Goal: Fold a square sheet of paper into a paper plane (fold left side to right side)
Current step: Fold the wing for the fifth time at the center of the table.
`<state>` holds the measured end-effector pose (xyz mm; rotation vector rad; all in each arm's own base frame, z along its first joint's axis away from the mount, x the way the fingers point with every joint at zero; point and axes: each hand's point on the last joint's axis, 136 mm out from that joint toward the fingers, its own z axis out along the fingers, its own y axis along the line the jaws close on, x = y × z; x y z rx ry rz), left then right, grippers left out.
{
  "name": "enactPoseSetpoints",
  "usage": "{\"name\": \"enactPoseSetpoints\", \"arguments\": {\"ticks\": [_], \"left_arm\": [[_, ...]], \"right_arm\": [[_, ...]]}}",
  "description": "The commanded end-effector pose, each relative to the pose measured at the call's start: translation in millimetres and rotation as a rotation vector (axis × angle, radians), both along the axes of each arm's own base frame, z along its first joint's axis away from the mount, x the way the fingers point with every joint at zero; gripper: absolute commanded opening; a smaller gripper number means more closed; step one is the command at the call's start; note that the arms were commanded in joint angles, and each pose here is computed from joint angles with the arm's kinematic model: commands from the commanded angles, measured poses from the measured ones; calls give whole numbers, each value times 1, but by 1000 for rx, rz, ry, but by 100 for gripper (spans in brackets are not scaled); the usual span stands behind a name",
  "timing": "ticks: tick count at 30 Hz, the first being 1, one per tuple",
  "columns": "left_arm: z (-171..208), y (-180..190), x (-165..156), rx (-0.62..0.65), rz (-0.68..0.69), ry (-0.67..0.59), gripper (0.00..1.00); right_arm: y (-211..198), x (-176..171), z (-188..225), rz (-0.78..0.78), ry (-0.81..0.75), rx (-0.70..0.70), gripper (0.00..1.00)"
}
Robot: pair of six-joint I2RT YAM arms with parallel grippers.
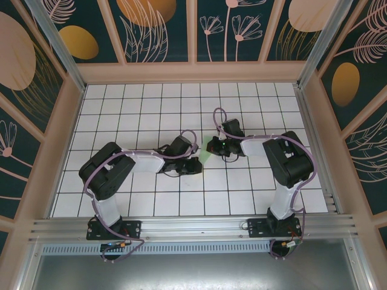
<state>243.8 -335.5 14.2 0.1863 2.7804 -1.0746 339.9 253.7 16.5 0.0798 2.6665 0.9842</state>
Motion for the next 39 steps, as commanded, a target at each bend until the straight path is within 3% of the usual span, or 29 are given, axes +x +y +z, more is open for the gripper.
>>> {"name": "enactPoseSetpoints", "arguments": {"ticks": [1,8,15,20,27,39], "left_arm": [[-17,19,-20,58,12,76,11],[-16,29,-28,47,23,93,8],[47,18,1,-122,37,-23,10],[61,-2,21,-145,-6,-56,10],[38,-23,42,-127,-36,-35,10],[12,-29,47,-81,-59,-4,11]], "right_arm": [[-28,-16,-43,-36,111,-128,5],[-28,-14,-40,-34,107,-124,4],[-25,-13,-38,-32,102,-114,5],[-25,-14,-38,-31,105,-114,5],[-24,-14,-37,-29,105,-109,5],[-26,-17,-40,-31,114,-119,4]]}}
